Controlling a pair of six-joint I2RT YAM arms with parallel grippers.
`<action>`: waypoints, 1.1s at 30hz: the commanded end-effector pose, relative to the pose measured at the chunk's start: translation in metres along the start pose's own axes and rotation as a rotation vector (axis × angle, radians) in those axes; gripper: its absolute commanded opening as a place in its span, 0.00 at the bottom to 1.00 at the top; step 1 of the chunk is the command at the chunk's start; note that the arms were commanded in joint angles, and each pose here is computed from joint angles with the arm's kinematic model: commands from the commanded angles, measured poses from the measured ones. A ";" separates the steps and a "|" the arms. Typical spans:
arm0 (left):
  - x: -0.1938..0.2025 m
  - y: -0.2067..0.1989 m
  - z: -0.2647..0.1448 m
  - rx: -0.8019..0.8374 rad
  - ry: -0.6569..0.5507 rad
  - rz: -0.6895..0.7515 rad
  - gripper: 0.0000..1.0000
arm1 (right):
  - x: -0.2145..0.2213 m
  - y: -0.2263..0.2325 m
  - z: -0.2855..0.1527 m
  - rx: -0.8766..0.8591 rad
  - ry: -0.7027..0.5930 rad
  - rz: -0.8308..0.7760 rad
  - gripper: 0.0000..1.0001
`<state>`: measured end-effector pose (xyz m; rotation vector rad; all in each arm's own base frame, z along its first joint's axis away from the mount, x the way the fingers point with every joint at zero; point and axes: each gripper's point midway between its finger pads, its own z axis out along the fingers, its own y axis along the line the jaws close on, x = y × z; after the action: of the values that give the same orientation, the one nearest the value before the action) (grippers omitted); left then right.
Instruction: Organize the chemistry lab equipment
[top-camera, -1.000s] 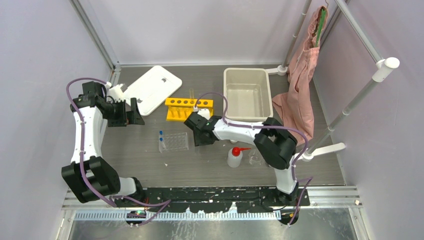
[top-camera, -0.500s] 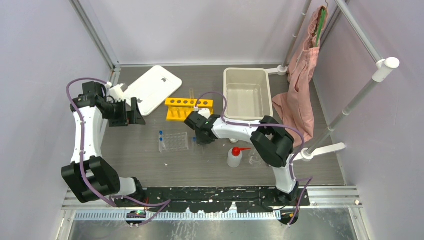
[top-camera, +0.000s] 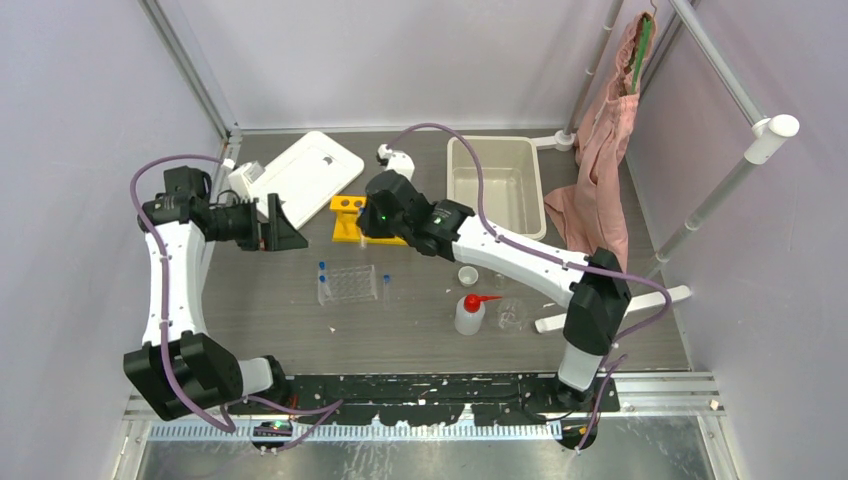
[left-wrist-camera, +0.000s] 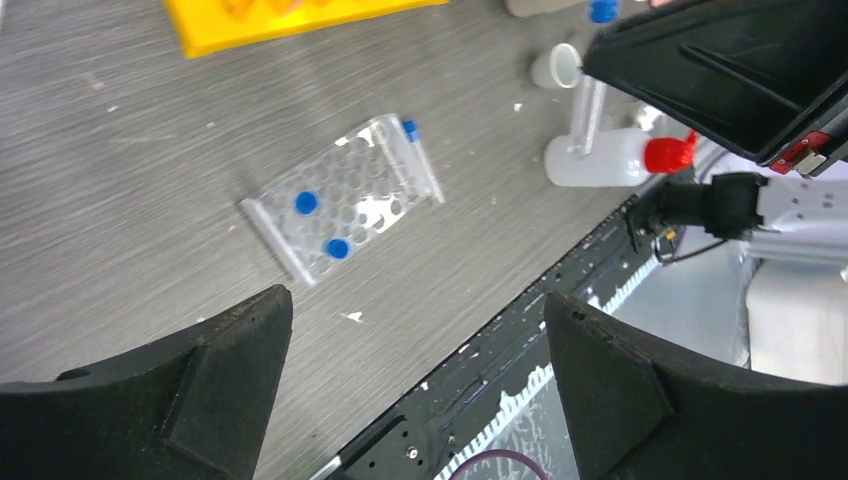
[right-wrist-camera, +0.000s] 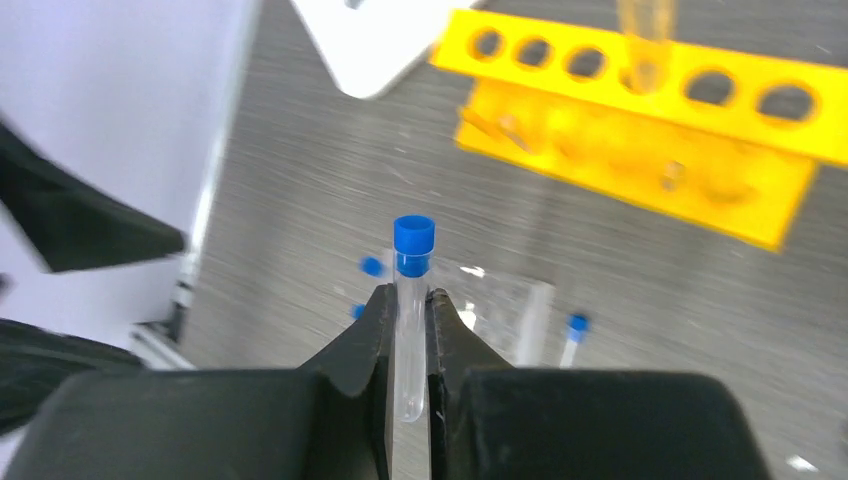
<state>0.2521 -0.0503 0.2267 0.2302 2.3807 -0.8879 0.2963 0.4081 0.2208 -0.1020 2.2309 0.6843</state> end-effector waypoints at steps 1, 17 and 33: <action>0.000 -0.046 -0.002 0.167 -0.036 0.085 0.95 | -0.032 0.073 -0.002 -0.194 -0.103 0.086 0.01; 0.007 -0.040 0.008 0.176 -0.010 0.092 0.58 | -0.029 0.139 0.001 -0.369 -0.084 0.180 0.01; 0.017 -0.032 0.018 0.181 0.014 0.064 0.11 | -0.022 0.149 0.002 -0.413 -0.046 0.198 0.03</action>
<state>0.2319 -0.0859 0.2233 0.3490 2.3240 -1.0792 0.2729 0.5226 0.2588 -0.0847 2.1338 1.1094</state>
